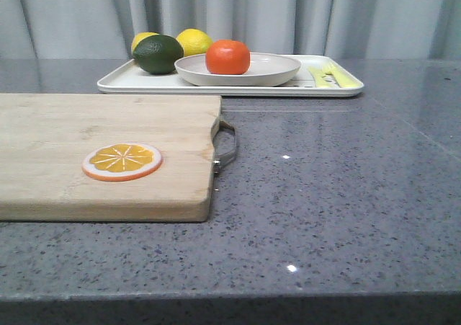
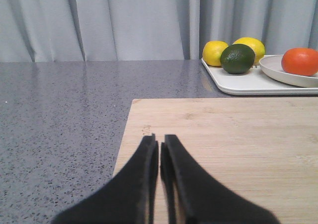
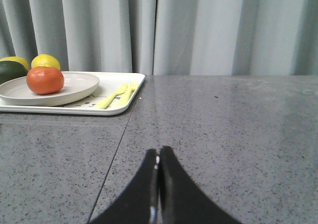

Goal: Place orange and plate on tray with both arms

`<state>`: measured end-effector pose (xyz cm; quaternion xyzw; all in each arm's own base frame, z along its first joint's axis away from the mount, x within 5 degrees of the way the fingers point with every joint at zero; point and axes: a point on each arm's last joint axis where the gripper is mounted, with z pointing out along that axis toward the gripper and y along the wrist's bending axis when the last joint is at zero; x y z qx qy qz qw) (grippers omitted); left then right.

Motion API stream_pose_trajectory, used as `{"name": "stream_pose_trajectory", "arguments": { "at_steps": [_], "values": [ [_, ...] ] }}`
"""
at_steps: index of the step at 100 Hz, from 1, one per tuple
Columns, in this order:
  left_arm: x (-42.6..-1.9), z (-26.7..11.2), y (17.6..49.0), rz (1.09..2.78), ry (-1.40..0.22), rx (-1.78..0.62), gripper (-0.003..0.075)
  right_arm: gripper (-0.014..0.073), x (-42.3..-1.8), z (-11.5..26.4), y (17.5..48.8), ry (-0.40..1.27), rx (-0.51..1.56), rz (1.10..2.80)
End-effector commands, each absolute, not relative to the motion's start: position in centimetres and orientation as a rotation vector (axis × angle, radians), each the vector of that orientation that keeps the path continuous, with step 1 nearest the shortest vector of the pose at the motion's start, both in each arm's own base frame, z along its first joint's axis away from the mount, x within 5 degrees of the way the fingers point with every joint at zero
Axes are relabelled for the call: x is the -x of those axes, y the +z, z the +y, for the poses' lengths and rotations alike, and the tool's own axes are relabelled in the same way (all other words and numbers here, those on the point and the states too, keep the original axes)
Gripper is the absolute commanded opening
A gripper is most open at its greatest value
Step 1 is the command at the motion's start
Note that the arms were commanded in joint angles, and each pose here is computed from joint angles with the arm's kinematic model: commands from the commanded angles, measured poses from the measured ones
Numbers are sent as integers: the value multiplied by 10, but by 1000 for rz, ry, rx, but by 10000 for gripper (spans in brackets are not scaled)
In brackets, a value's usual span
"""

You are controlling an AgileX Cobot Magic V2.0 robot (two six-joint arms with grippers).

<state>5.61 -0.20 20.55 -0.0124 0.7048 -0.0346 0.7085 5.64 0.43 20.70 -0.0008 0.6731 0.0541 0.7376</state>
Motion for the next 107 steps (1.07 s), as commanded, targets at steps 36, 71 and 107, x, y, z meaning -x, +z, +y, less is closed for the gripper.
{"name": "stream_pose_trajectory", "arguments": {
  "at_steps": [36, 71, 107],
  "values": [
    [-53, -1, 211, 1462, -81, 40, 6, -74, -54, 4, 215, 112, 0, 1434],
    [-53, -1, 211, 1462, -81, 40, 6, -74, -54, 4, 214, 97, 9, 1452],
    [-53, -1, 211, 1462, -81, 40, 6, -74, -54, 4, 214, 97, 9, 1452]
  ]
}}
